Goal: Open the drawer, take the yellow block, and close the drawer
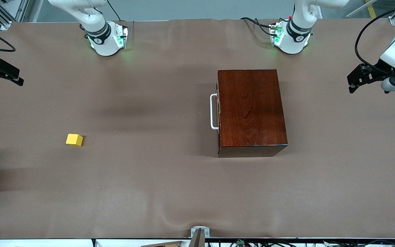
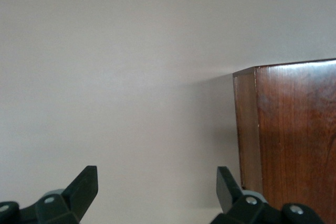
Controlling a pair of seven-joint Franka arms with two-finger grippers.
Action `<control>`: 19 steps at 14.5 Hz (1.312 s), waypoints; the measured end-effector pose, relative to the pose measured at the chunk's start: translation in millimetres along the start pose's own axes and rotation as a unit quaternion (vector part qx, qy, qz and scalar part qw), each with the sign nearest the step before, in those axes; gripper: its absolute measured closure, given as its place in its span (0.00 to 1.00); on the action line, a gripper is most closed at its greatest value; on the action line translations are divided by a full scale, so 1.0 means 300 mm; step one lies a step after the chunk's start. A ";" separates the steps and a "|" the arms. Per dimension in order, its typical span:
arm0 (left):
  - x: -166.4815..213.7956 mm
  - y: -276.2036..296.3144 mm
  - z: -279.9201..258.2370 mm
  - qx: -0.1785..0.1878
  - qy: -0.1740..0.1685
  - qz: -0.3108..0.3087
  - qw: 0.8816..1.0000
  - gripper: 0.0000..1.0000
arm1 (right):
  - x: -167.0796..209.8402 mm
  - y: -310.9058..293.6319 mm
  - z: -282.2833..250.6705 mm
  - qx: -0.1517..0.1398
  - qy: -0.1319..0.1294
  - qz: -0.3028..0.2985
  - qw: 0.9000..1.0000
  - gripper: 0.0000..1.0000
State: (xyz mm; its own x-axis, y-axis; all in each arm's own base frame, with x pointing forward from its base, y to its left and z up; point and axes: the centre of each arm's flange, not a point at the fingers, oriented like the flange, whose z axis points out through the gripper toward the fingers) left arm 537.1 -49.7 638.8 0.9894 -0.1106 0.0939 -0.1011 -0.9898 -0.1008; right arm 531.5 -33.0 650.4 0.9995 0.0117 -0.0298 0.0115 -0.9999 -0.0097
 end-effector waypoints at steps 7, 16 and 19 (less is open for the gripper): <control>-0.007 0.050 0.011 -0.010 -0.008 0.022 1.000 0.00 | -0.002 0.000 0.002 0.000 -0.003 0.000 1.000 0.00; -0.037 0.060 0.001 -0.026 -0.027 0.019 0.999 0.00 | -0.003 0.006 0.002 0.000 -0.003 0.002 1.000 0.00; -0.071 0.060 -0.036 -0.031 -0.046 0.015 0.998 0.00 | -0.003 0.015 0.002 0.000 -0.003 0.004 1.000 0.00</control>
State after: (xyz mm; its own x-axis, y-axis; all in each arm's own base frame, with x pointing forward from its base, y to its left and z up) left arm 513.0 -66.2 645.5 0.9910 -0.1336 0.0000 -0.1334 -0.9902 -0.0412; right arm 530.5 -37.6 649.9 0.9993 0.0035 -0.0359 0.0032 -0.9999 -0.0103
